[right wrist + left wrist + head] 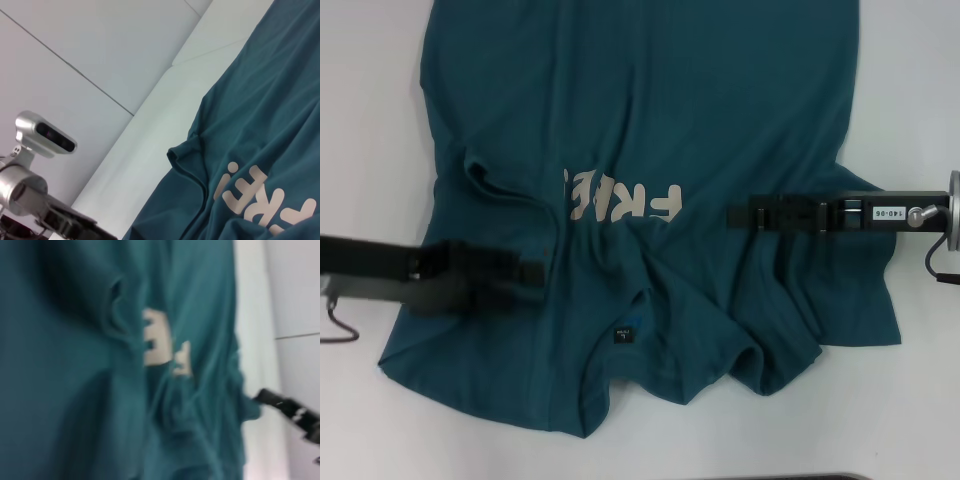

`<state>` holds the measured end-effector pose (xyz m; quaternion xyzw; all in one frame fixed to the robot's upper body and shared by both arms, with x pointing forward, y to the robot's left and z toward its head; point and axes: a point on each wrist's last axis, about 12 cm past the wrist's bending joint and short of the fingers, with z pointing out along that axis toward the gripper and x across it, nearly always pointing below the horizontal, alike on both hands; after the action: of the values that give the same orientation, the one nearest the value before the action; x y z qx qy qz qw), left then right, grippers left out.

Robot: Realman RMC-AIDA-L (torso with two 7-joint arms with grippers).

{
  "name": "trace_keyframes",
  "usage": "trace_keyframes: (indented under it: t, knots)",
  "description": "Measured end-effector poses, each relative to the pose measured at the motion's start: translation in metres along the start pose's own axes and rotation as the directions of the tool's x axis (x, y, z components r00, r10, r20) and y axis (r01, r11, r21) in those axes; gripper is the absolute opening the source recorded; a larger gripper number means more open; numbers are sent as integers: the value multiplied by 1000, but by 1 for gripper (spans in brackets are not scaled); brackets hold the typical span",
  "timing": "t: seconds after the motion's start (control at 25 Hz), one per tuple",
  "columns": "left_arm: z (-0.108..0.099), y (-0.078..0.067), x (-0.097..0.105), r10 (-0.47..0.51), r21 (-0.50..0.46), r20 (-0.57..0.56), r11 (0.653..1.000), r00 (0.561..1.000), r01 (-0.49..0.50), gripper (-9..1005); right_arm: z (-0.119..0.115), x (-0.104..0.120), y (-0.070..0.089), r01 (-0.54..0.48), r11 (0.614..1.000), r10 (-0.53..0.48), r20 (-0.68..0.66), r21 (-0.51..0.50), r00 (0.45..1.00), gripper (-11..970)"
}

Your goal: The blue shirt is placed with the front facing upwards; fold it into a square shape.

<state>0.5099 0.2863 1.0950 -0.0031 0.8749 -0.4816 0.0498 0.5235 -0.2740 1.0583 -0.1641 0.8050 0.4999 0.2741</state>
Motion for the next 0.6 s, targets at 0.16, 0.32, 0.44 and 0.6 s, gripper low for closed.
trace_keyframes:
  t: [0.16,0.32,0.44,0.6]
  knots:
    - [5,4,3,-9,-62,-30,998,1000,7,571,-1,0,0,0,1000,0,1,1,1000,942]
    - [10,4,2,-18,-97,-37,995,999,14,565,-1,0,0,0,1000,0,0,1,1000,942]
    - [16,4,1,-31,-126,-29,992,999,27,560,-1,0,0,-2,1000,2,0,1,1000,941]
    - [20,6,-2,-61,-140,6,988,998,61,554,-1,1,0,-3,1000,3,0,1,1000,941]
